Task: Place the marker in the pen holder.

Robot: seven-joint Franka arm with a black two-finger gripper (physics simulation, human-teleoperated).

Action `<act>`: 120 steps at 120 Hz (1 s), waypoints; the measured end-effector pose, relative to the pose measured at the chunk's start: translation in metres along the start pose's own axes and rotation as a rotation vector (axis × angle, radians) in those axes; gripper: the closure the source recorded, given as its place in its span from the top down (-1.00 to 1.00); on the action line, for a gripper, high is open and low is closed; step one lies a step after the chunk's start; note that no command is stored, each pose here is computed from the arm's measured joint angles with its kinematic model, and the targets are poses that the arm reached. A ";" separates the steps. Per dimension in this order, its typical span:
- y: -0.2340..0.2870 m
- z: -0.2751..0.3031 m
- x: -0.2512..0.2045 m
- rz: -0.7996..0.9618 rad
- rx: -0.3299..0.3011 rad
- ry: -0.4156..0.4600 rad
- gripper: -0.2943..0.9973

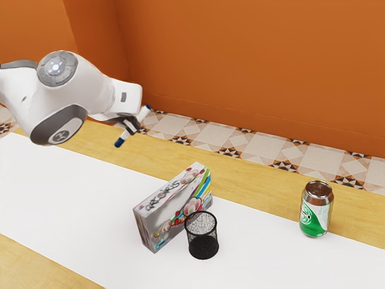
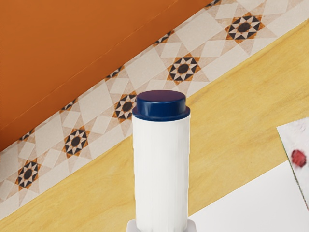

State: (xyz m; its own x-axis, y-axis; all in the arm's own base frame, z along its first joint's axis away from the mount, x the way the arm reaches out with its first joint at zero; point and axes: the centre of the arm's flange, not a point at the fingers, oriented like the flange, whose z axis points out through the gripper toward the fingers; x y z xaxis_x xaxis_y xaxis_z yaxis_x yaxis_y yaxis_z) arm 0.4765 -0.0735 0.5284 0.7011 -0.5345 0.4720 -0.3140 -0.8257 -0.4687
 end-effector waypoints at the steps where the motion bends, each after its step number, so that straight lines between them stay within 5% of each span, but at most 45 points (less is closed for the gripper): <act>1: 0.003 -0.002 0.001 0.003 0.001 0.006 -0.67; 42: 0.106 -0.027 0.025 0.001 -0.051 0.113 -0.67; 120: 0.195 0.008 0.024 -0.139 -0.189 0.051 -0.67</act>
State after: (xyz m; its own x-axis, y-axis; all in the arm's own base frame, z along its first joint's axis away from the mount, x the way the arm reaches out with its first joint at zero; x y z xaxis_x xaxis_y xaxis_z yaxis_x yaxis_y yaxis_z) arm 0.4369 -0.2455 0.4427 0.7142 -0.4180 0.5614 -0.3348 -0.9084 -0.2505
